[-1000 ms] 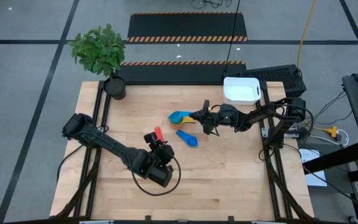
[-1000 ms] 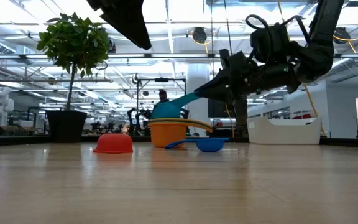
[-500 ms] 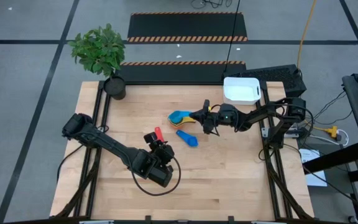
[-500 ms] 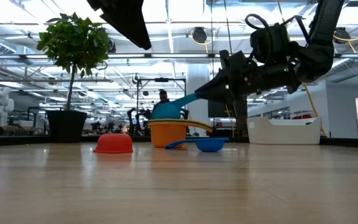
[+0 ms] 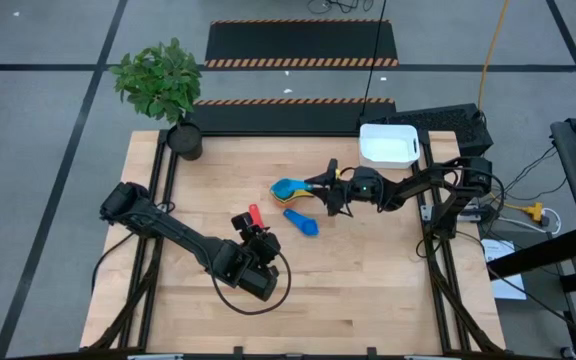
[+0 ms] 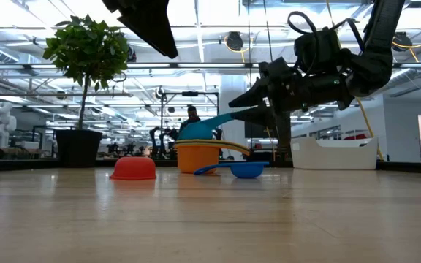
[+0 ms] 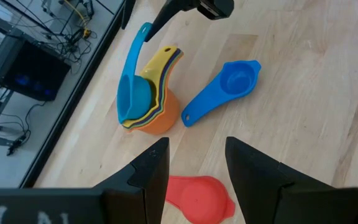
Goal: Nest measuring cups in basket
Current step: Stack the light blue measuring cup into the yellow measuring cup, then stack the red measuring cup into the light blue measuring cup
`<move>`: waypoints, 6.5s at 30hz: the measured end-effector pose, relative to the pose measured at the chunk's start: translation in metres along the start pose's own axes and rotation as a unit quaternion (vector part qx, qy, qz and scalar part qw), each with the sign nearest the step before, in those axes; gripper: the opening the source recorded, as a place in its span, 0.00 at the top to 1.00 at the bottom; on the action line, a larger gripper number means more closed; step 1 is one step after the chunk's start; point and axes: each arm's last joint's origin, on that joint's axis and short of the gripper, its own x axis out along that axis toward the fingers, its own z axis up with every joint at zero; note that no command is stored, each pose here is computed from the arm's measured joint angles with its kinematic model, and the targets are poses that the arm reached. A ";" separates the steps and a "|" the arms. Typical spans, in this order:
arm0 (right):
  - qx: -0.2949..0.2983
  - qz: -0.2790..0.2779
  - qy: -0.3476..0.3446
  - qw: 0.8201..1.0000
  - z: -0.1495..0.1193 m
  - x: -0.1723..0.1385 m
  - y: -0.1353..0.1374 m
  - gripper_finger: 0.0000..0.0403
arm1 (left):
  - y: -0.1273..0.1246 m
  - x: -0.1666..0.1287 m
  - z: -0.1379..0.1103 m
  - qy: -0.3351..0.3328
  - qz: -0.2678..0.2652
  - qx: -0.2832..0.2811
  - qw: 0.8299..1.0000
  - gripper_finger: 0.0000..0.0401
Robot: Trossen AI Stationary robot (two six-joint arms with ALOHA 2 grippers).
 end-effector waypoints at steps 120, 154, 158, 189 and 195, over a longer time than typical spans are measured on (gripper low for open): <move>0.374 0.239 0.244 0.862 -0.010 0.048 -0.023 0.37 | 0.001 0.002 0.001 0.004 -0.003 0.002 1.000 0.60; 0.388 0.237 0.251 0.854 -0.010 0.047 -0.022 0.54 | 0.001 0.002 0.001 0.004 -0.002 0.002 1.000 0.60; 0.388 0.237 0.252 0.854 -0.010 0.047 -0.022 0.49 | 0.002 0.003 0.002 0.005 -0.001 -0.001 1.000 0.60; 0.345 0.165 0.198 0.902 0.055 -0.036 -0.103 0.30 | 0.035 0.033 -0.035 0.168 0.108 -0.131 0.971 0.60; 0.333 0.171 0.200 0.906 0.062 -0.062 -0.112 0.30 | 0.067 0.074 -0.068 0.335 0.196 -0.241 0.890 0.60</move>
